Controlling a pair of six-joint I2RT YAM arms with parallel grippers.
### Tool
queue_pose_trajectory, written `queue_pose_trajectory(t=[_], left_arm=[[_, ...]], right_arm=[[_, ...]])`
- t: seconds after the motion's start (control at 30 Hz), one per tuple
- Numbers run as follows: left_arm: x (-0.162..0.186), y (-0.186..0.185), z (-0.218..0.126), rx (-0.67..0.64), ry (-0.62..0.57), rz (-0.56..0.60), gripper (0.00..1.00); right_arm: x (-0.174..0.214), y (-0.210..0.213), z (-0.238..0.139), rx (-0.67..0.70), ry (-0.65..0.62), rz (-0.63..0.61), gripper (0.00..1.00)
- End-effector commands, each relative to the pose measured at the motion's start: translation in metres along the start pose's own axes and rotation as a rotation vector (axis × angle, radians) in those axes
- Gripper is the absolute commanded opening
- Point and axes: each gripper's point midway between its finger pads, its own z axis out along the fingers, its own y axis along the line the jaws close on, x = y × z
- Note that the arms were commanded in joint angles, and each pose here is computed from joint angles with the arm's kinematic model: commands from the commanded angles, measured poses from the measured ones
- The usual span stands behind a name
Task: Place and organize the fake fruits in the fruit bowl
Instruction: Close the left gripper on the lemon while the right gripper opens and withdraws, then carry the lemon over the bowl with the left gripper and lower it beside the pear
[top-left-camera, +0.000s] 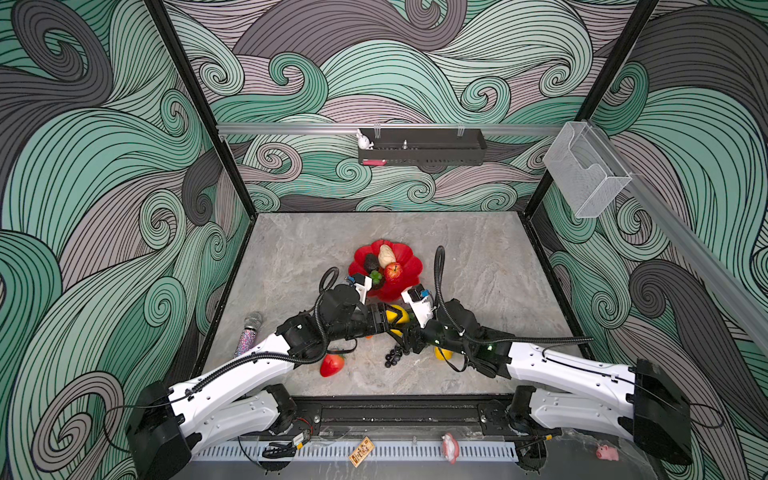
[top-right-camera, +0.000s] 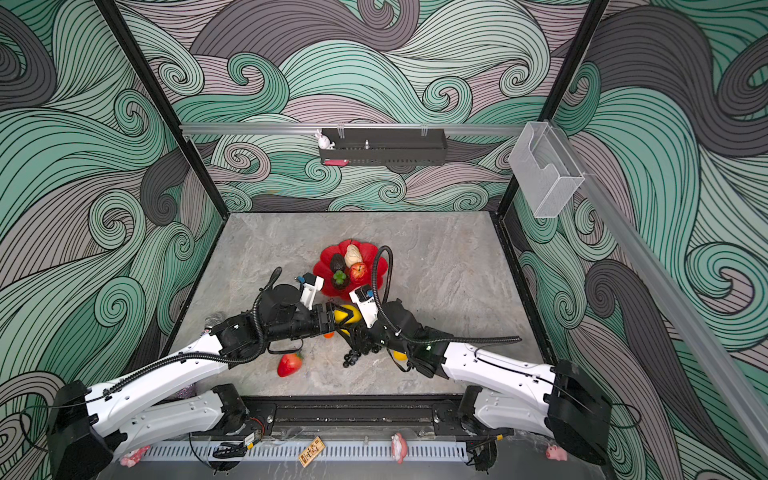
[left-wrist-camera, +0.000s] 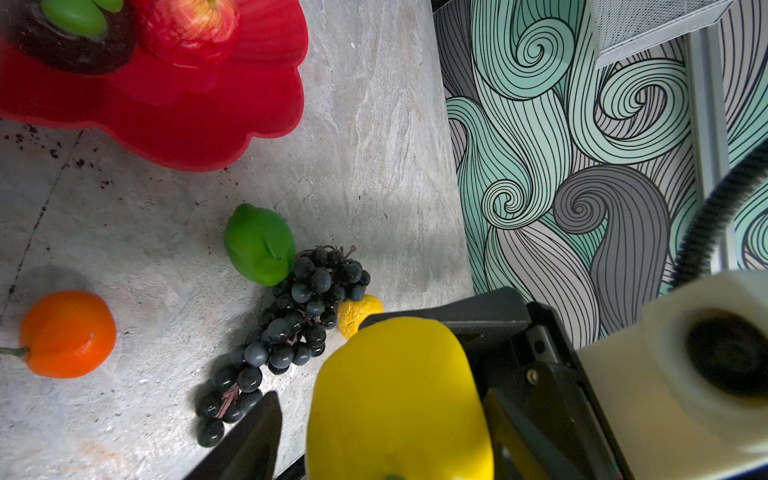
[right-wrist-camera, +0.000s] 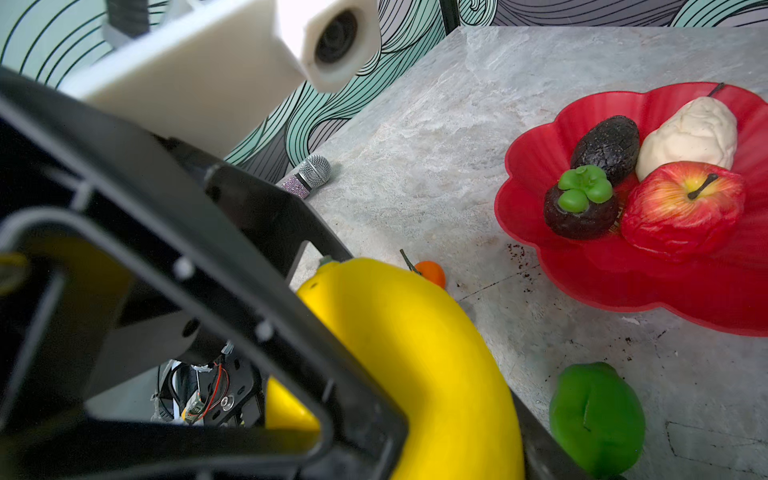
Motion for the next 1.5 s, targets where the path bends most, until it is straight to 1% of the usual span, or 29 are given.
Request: queue_pose_trajectory(t=[0.0, 0.2, 0.3, 0.37, 0.47, 0.53, 0.6, 0.63, 0.77, 0.9, 0.93, 1.17, 1.3, 1.47], left_arm=[[0.002, -0.004, 0.004, 0.017, 0.018, -0.012, 0.69], [-0.001, -0.006, 0.004, 0.002, 0.017, 0.009, 0.54], [-0.005, -0.004, 0.001, -0.038, 0.007, 0.035, 0.51], [-0.011, -0.003, -0.001, -0.065, -0.018, 0.050, 0.50], [-0.024, 0.001, -0.006, -0.117, -0.076, 0.090, 0.49], [-0.035, 0.002, -0.012, -0.158, -0.122, 0.154, 0.49], [-0.048, 0.004, -0.017, -0.226, -0.142, 0.210, 0.49], [-0.055, 0.004, -0.018, -0.266, -0.144, 0.241, 0.50], [-0.081, 0.000, -0.010, -0.368, -0.136, 0.340, 0.50], [-0.110, -0.007, 0.014, -0.442, -0.100, 0.409, 0.50], [-0.116, -0.001, 0.029, -0.477, -0.068, 0.423, 0.50], [-0.157, 0.003, 0.096, -0.604, 0.026, 0.501, 0.50], [-0.172, 0.017, 0.126, -0.673, 0.081, 0.477, 0.50], [-0.181, 0.032, 0.160, -0.688, 0.125, 0.473, 0.50]], right_arm=[[-0.013, 0.000, -0.002, 0.001, -0.064, -0.004, 0.51], [-0.012, -0.007, 0.002, 0.041, -0.048, 0.001, 0.52], [-0.011, -0.009, 0.002, 0.055, -0.042, 0.003, 0.56], [-0.011, -0.013, -0.001, 0.078, -0.042, 0.005, 0.61], [-0.007, -0.023, -0.008, 0.137, -0.026, 0.004, 0.74], [-0.002, -0.033, -0.017, 0.189, -0.010, 0.002, 0.83], [0.005, -0.044, -0.028, 0.254, 0.007, 0.011, 0.90], [0.009, -0.049, -0.035, 0.279, 0.018, 0.015, 0.93], [0.024, -0.060, -0.061, 0.334, 0.035, 0.044, 0.95], [0.040, -0.071, -0.089, 0.378, 0.033, 0.092, 0.96], [0.044, -0.073, -0.095, 0.387, 0.033, 0.106, 0.96], [0.068, -0.080, -0.125, 0.399, 0.032, 0.176, 0.96], [0.073, -0.081, -0.132, 0.394, 0.020, 0.198, 0.96], [0.074, -0.082, -0.133, 0.392, 0.015, 0.208, 0.96]])
